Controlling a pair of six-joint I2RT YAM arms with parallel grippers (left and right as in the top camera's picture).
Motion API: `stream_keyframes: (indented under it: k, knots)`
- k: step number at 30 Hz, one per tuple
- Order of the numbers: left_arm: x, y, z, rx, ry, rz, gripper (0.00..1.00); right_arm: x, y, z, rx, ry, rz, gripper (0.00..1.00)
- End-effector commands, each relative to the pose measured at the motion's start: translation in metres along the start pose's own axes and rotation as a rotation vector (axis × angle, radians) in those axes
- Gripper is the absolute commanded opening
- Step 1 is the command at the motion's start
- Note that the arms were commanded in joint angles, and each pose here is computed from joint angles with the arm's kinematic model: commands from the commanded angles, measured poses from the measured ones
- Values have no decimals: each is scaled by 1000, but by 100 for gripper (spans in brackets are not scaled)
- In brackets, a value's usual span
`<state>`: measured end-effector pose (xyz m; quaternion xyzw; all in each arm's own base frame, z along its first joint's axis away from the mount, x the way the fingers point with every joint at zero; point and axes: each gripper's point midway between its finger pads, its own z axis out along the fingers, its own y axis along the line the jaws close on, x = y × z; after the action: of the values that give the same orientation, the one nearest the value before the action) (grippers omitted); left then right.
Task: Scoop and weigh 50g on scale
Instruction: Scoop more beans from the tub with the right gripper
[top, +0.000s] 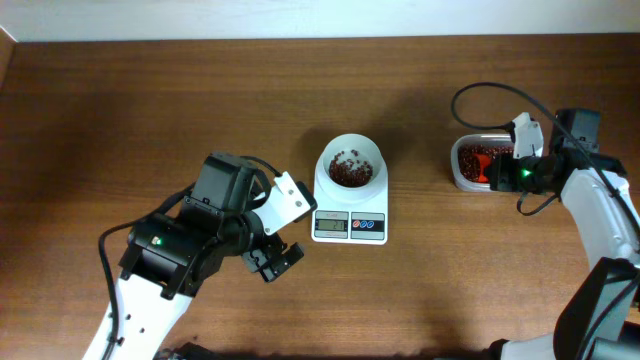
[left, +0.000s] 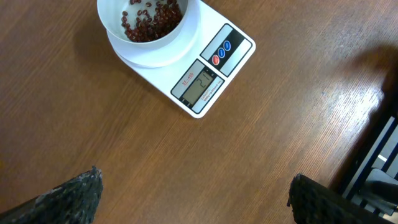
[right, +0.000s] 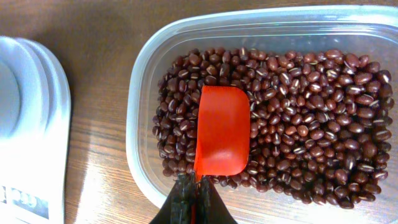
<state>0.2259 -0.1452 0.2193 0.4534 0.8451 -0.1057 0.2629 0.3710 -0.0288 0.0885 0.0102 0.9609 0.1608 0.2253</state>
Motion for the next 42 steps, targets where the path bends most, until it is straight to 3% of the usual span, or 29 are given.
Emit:
stream_keyframes:
  k: [1,26,42]
  knots:
    - [-5,4,-6,-18,-20,17,99,-1,5,0,-79,-12,78,4]
    - [-5,3,-6,-18,-20,17,99,-12,-25,-37,-259,-149,284,4]
    - [-5,4,-6,-18,-20,17,99,-24,-4,-62,-492,-232,306,4]
